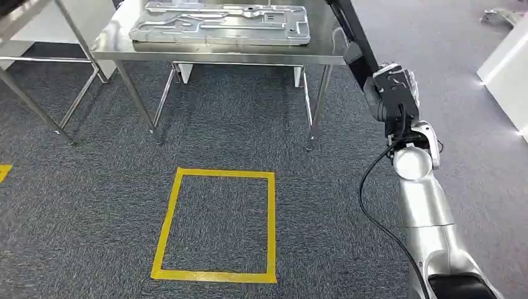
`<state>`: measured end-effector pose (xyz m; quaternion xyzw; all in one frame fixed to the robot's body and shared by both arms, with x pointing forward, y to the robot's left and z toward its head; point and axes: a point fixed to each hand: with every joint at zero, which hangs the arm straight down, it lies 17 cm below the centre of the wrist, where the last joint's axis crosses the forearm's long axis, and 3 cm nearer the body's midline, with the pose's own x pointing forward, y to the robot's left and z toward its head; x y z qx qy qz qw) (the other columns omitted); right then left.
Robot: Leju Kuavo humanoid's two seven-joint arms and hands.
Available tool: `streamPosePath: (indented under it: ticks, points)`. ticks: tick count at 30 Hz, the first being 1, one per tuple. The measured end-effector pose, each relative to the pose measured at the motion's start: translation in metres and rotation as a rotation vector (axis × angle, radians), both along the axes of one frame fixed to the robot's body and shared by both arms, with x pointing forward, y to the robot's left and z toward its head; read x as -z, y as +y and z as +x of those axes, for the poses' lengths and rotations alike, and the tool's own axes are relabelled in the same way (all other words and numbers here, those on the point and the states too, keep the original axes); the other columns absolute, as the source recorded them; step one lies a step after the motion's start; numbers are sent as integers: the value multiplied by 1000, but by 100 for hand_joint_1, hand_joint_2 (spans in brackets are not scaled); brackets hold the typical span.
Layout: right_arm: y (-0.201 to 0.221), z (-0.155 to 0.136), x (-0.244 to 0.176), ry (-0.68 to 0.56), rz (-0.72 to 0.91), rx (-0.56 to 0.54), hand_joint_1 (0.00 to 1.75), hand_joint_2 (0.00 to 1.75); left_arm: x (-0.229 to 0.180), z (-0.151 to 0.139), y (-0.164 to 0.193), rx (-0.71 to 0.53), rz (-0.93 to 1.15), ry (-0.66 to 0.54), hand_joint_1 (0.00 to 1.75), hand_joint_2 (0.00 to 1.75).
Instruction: Take the parts from the cabinet and place them on the table.
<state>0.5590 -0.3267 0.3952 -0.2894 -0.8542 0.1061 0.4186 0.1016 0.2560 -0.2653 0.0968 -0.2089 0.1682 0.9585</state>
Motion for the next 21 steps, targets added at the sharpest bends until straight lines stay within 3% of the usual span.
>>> streamPosePath:
  ticks: [21]
  points:
    - [68, 31, -66, -45, -99, -57, 175, 175, 0, 0, -4, -23, -8, 3, 0, 0]
